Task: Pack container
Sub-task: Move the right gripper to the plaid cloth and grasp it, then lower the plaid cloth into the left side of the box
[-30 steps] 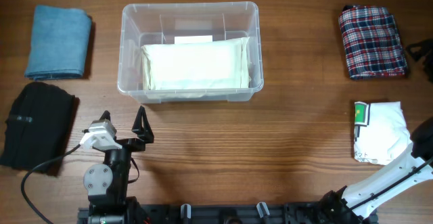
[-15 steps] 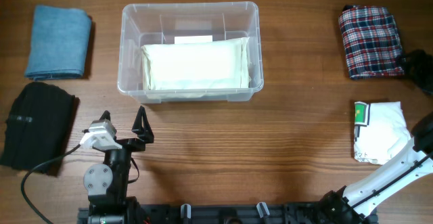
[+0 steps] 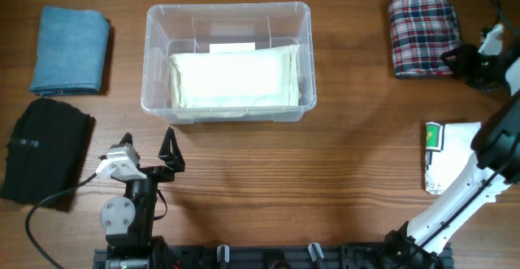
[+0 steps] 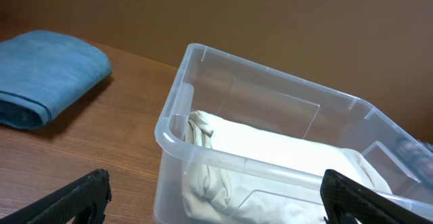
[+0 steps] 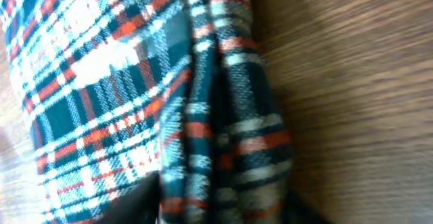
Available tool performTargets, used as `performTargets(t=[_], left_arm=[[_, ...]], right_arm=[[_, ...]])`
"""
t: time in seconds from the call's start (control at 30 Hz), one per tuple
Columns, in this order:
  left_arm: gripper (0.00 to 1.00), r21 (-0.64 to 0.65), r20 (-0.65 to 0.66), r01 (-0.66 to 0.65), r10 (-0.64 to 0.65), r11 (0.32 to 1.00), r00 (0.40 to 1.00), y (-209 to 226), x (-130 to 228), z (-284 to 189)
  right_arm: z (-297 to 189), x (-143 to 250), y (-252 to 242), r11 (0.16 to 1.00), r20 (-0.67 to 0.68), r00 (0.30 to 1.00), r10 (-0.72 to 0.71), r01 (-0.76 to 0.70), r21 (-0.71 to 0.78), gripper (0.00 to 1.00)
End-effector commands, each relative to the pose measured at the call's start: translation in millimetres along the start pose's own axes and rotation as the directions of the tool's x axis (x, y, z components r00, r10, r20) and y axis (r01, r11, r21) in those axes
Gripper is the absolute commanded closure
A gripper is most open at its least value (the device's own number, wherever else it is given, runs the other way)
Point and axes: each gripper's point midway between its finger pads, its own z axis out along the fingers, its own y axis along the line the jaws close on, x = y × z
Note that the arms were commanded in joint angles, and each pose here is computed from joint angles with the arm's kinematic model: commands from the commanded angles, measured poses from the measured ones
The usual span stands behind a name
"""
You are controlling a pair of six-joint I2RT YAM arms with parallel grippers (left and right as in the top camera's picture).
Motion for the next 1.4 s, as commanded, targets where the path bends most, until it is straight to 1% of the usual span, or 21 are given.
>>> performTargets(t=[0.0,0.03,0.1,0.13,0.17,0.23,0.3,0.43,0.47,0.5,0.7,0.77,0.8,0.87,0.93,1.0,1.03,1.1,1.17,1.23,1.37], left_arm=[[0.0,-0.001,-0.001,-0.002,0.002,1.0,1.0,1,2,0],[0.0,-0.001,-0.001,-0.002,0.002,1.0,1.0,1,2,0],[0.0,-0.001,-0.001,-0.002,0.002,1.0,1.0,1,2,0],[0.0,-0.001,-0.001,-0.002,0.002,1.0,1.0,1,2,0],[0.0,-0.001,-0.001,-0.002,0.002,1.0,1.0,1,2,0],[0.0,-0.001,-0.001,-0.002,0.002,1.0,1.0,1,2,0],[0.0,-0.001,-0.001,-0.002,0.002,1.0,1.0,1,2,0],[0.0,-0.001,-0.001,-0.002,0.002,1.0,1.0,1,2,0],[0.0,-0.001,-0.001,-0.002,0.002,1.0,1.0,1,2,0],[0.0,-0.001,-0.001,-0.002,0.002,1.0,1.0,1,2,0],[0.0,-0.001,-0.001,-0.002,0.002,1.0,1.0,1,2,0],[0.0,-0.001,-0.001,-0.002,0.002,1.0,1.0,1,2,0],[0.0,-0.001,-0.001,-0.002,0.002,1.0,1.0,1,2,0],[0.0,-0.001,-0.001,-0.002,0.002,1.0,1.0,1,2,0],[0.0,-0.001,-0.001,-0.002,0.002,1.0,1.0,1,2,0],[0.0,-0.001,-0.001,-0.002,0.002,1.0,1.0,1,2,0],[0.0,-0.001,-0.001,-0.002,0.002,1.0,1.0,1,2,0],[0.0,-0.001,-0.001,-0.002,0.002,1.0,1.0,1,2,0],[0.0,-0.001,-0.001,-0.002,0.002,1.0,1.0,1,2,0],[0.0,-0.001,-0.001,-0.002,0.002,1.0,1.0,1,2,0],[0.0,-0.001,-0.001,-0.002,0.002,1.0,1.0,1,2,0]], right_arm=[[14,15,-5,0.999,-0.036,0.999,0.034,-0.034,-0.014,0.8],[14,16,-5,0.999,-0.039,0.998,0.039,-0.04,-0.014,0.85],[13,17,-4,0.997,-0.045,0.996,0.081,-0.082,-0.013,0.87],[13,18,-4,0.994,-0.049,0.993,0.105,-0.106,-0.014,0.91],[9,15,6,0.993,-0.045,0.994,0.1,-0.103,-0.056,0.96],[-4,5,31,0.985,-0.024,0.996,0.084,-0.087,-0.147,0.96],[-21,-6,55,0.978,0.001,0.998,0.057,-0.055,-0.202,0.96],[-74,-25,133,0.968,0.073,0.994,-0.078,0.093,-0.235,0.96],[-91,-29,161,0.959,0.101,0.987,-0.124,0.145,-0.245,0.96],[-119,-31,208,0.936,0.153,0.967,-0.204,0.238,-0.259,0.96],[-196,-15,326,0.844,0.315,0.859,-0.403,0.482,-0.234,0.96],[-225,2,369,0.789,0.373,0.804,-0.463,0.566,-0.241,0.96],[-243,17,397,0.744,0.409,0.767,-0.495,0.617,-0.258,0.96],[-259,37,427,0.689,0.439,0.732,-0.522,0.664,-0.289,0.96],[-265,56,454,0.639,0.452,0.709,-0.541,0.696,-0.328,0.96],[-263,78,483,0.576,0.459,0.683,-0.569,0.729,-0.37,0.96],[-259,86,495,0.56,0.458,0.673,-0.581,0.739,-0.375,0.96],[-245,101,518,0.547,0.453,0.661,-0.598,0.75,-0.373,0.96],[-226,121,544,0.5,0.452,0.636,-0.626,0.772,-0.393,0.96],[-207,137,561,0.476,0.44,0.621,-0.649,0.782,-0.401,0.96],[-154,176,593,0.416,0.408,0.587,-0.699,0.798,-0.435,0.96]])
